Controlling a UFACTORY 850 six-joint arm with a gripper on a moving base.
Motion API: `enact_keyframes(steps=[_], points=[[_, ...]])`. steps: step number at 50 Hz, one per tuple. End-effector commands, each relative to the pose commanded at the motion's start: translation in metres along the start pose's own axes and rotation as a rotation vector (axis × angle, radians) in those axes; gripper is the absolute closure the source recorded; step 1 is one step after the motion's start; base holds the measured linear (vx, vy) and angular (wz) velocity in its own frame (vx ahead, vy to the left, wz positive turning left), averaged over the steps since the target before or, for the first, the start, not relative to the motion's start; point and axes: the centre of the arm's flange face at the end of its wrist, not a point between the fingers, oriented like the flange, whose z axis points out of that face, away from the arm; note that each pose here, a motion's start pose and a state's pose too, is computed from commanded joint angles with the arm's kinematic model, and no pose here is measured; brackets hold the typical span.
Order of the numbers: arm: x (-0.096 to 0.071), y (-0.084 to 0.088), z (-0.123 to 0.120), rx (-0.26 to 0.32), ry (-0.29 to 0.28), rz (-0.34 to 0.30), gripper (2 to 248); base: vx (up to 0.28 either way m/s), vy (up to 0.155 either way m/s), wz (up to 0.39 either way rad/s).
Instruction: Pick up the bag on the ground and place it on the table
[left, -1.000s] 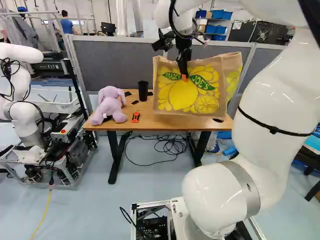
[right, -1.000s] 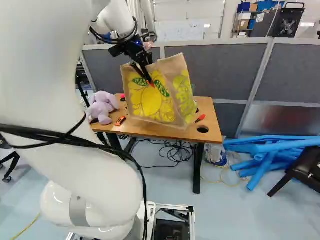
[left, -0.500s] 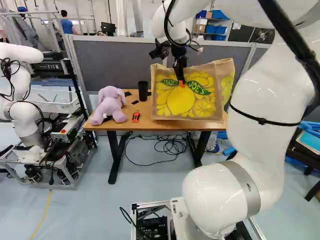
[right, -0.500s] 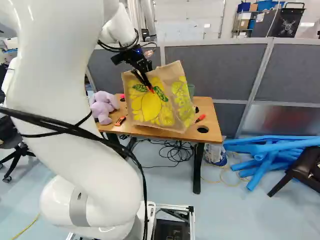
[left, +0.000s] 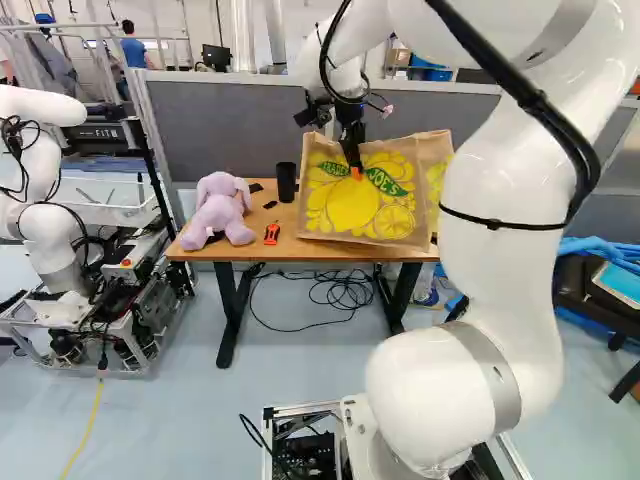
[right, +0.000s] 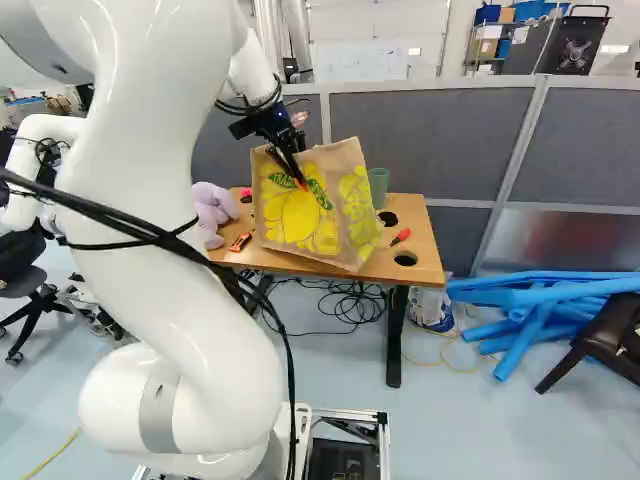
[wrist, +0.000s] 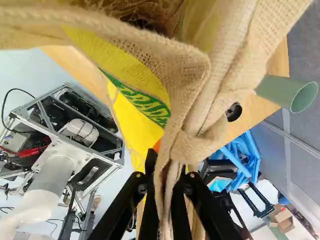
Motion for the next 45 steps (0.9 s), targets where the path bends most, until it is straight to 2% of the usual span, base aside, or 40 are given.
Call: enact_keyframes(steps=[14, 45], points=[[0.011, 0.008, 0.0, -0.005, 0.006, 0.001, 228, 0.0, 0.0, 0.0], [0.011, 0.016, 0.002, -0.006, 0.006, 0.012, 228, 0.0, 0.0, 0.0]])
